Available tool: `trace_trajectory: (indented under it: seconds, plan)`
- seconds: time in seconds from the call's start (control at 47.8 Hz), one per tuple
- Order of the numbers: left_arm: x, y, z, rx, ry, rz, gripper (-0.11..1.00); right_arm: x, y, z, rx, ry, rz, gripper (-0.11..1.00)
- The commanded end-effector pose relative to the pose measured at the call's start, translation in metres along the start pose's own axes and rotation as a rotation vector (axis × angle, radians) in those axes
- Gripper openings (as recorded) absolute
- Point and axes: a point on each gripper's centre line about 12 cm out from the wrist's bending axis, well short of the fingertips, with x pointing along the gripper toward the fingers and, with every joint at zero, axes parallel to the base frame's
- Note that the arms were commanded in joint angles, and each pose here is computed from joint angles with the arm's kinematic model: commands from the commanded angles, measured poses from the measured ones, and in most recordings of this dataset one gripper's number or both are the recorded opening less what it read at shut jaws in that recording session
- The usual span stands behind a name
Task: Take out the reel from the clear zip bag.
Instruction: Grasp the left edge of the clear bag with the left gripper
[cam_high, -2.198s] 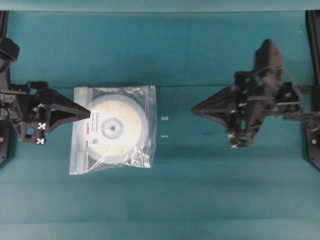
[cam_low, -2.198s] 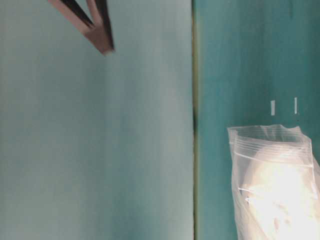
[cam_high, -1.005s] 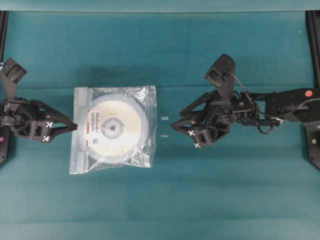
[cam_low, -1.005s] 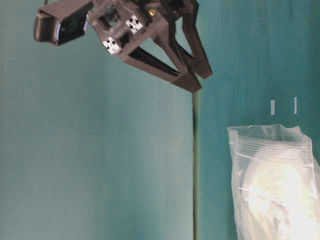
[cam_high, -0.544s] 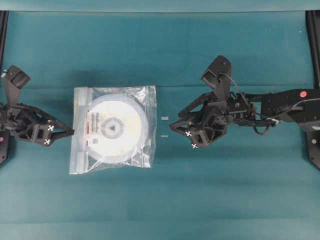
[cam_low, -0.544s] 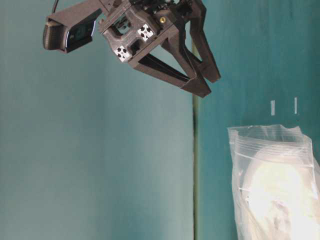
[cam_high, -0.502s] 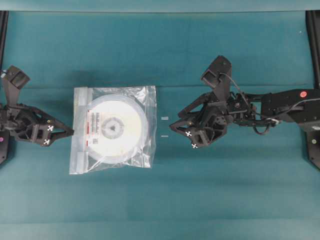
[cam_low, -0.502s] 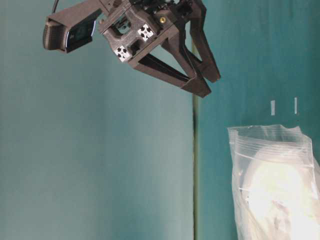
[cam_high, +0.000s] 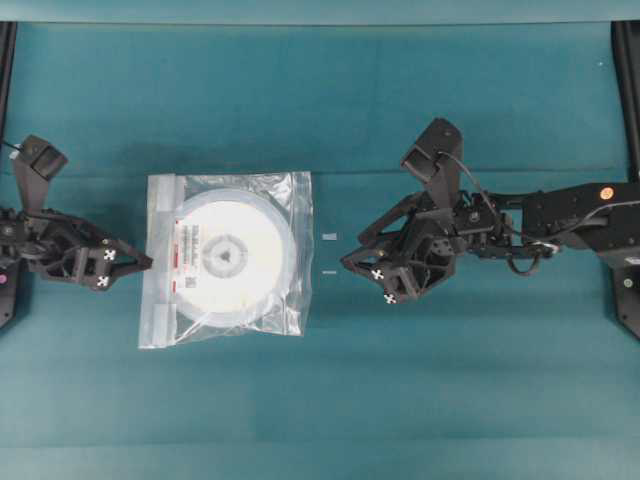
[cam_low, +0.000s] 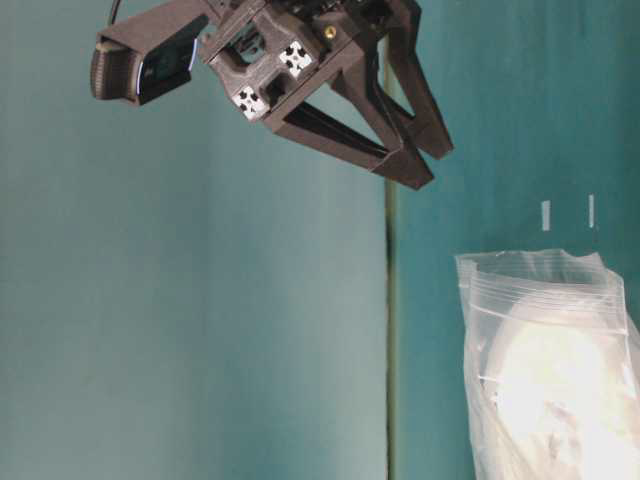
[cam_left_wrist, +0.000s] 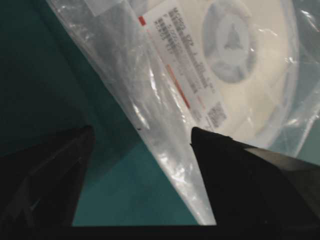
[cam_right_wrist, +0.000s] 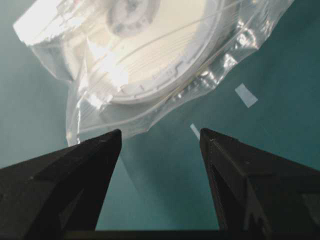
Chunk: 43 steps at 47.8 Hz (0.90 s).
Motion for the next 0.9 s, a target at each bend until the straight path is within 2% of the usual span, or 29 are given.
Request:
trace_trajectory:
  seconds: [0.0,0.105,0.523,0.628,0.795,0.879]
  plan:
    - [0.005,-0.003,0.002,0.001,-0.012,-0.018,0.88,-0.002,0.007,0.005,0.01,-0.017,0.02,0.81]
    - [0.011,0.002,0.0,-0.001,-0.003,-0.003,0.88,-0.002,0.008,0.005,0.011,-0.017,0.022,0.81]
    - [0.03,-0.004,0.004,0.0,-0.014,-0.022,0.85,-0.002,0.012,0.003,0.004,-0.011,0.031,0.81]
    - [0.034,-0.009,0.007,0.004,-0.019,-0.028,0.7,-0.002,0.012,0.002,0.004,-0.01,0.03,0.81]
    - [0.034,-0.01,0.007,0.005,-0.019,-0.028,0.3,-0.002,0.012,0.002,0.0,-0.009,0.031,0.8]
    - [0.033,-0.01,0.007,0.005,-0.014,-0.02,0.16,-0.002,0.012,0.001,0.001,-0.008,0.032,0.8]
